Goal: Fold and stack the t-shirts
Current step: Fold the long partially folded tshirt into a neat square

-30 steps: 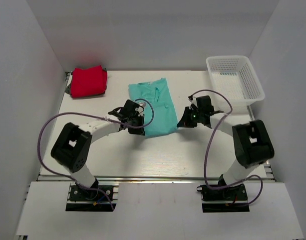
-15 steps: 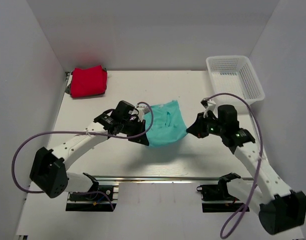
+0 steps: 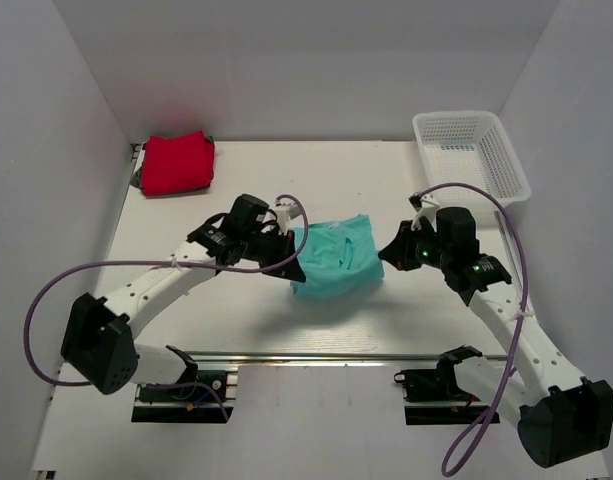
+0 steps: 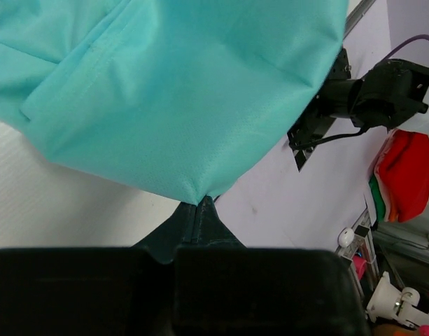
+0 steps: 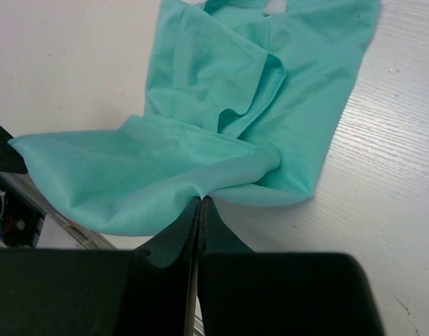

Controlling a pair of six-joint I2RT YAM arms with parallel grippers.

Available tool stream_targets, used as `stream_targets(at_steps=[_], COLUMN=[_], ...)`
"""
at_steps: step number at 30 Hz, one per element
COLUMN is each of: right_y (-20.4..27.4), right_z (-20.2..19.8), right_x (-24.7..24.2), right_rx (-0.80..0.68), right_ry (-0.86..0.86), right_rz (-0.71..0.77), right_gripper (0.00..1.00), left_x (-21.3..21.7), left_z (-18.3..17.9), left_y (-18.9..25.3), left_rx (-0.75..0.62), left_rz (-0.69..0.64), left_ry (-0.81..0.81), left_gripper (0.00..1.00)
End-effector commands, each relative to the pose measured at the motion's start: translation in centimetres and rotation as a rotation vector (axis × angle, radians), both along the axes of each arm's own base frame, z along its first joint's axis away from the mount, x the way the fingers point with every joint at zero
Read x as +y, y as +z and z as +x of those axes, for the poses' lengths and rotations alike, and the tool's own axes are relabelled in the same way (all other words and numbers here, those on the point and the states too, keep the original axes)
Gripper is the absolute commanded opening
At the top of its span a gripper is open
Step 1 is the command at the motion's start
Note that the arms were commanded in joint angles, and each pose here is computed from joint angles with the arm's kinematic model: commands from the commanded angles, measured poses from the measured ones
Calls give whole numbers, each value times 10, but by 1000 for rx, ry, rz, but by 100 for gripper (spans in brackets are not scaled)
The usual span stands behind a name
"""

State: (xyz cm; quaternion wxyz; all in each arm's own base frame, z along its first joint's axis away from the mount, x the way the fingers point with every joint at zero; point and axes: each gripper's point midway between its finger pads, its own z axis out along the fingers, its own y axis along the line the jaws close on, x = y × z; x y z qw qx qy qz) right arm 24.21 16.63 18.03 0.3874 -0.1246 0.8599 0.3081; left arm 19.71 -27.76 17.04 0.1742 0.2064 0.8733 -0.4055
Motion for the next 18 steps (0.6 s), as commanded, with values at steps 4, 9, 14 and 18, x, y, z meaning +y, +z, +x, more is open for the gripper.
stream_targets(at_steps=[4,9,14,18], right_y=[31,34,28,34], right_z=[38,51,67,77], right_x=[-3,-1,-5,-3], right_rx=[-132,-134,-116,-128], right_ry=[-110,-124,-172,-187], right_rz=[36,29,4,14], right_gripper=[0,0,0,0], left_x=[-24,-20,-12,-5], left_z=[24,48,63,80], left_y=[3,10,11,12], left_rx=[-17,-75,-111,-157], left_rz=[-48,-20,-2,11], left_ry=[-48,23,80,135], left_gripper=[0,0,0,0])
